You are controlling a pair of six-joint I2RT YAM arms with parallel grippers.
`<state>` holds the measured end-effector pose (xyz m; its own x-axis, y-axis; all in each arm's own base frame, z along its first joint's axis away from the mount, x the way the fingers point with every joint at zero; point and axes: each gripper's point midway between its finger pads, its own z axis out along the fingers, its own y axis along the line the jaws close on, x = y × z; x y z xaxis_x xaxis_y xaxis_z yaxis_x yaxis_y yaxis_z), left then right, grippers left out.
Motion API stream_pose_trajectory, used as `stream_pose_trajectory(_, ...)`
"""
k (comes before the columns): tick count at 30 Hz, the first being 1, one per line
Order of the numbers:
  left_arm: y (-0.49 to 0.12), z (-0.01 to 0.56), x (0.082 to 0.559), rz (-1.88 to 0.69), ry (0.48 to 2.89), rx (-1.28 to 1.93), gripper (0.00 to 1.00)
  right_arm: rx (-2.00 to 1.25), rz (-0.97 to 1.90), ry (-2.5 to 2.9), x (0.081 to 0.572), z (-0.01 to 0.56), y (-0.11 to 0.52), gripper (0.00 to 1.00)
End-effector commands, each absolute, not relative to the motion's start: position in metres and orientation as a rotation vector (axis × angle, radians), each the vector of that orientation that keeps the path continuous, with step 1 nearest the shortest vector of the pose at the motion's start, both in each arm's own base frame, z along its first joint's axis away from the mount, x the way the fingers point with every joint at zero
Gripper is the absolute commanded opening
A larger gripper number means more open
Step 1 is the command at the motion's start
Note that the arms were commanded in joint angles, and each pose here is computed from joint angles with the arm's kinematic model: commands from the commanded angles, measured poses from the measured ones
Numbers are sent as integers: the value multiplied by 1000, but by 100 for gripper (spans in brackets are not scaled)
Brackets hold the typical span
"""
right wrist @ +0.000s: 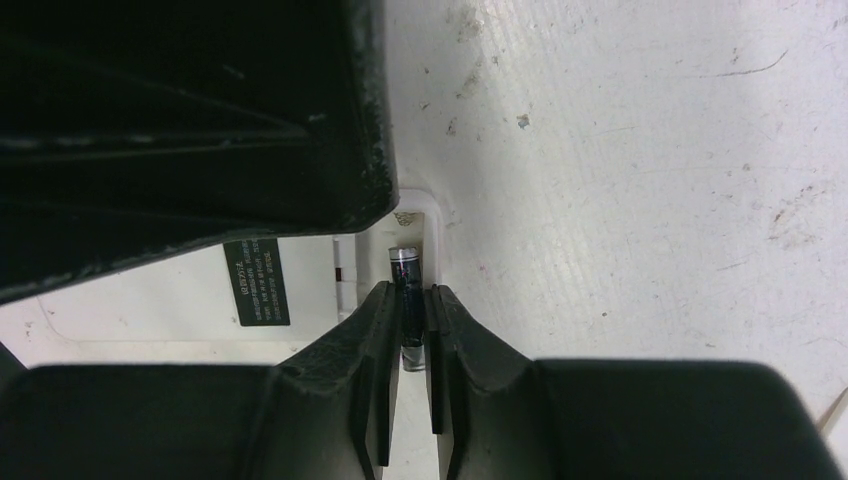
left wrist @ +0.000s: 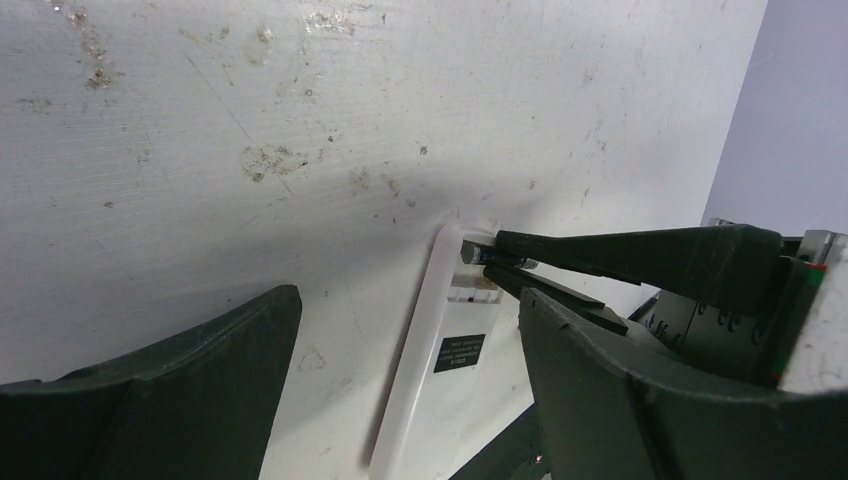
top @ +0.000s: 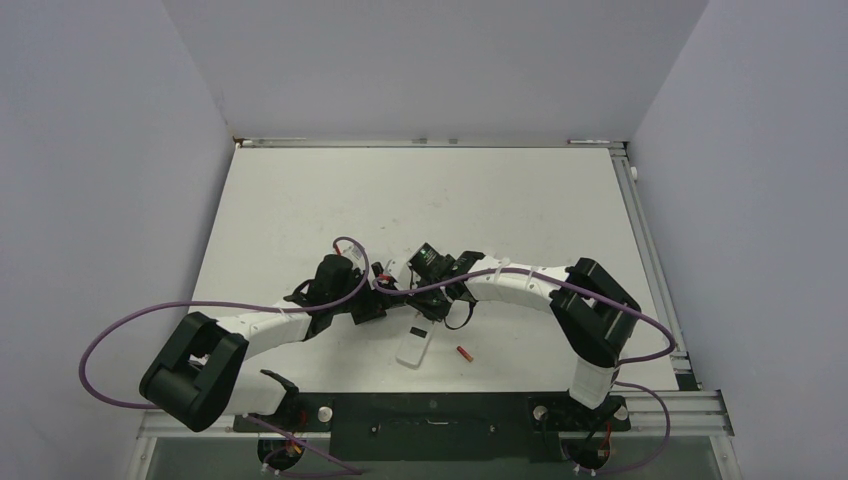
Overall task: Load the batteries into the remote control
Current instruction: Load the battery into the remote control.
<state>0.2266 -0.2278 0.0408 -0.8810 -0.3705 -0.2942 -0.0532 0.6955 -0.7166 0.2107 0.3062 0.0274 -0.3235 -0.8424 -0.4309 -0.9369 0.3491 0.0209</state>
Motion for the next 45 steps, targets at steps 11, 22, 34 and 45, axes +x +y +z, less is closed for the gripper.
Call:
stream_pose_trajectory(11,-218,17,213,-966,2566,-351,79,-1527,421,2201,222,45,327,27)
stream_pose_trajectory(22,-219,16,215,-972,2564,-346,79,-1382,407,2161,232,79,328,30)
stream_pose_trajectory(34,-237,15,215,-1023,2582,-294,73,-850,460,2238,228,119,300,30)
stream_pose_trajectory(45,-255,11,205,-1044,2612,-260,68,-466,522,2349,217,96,279,34)
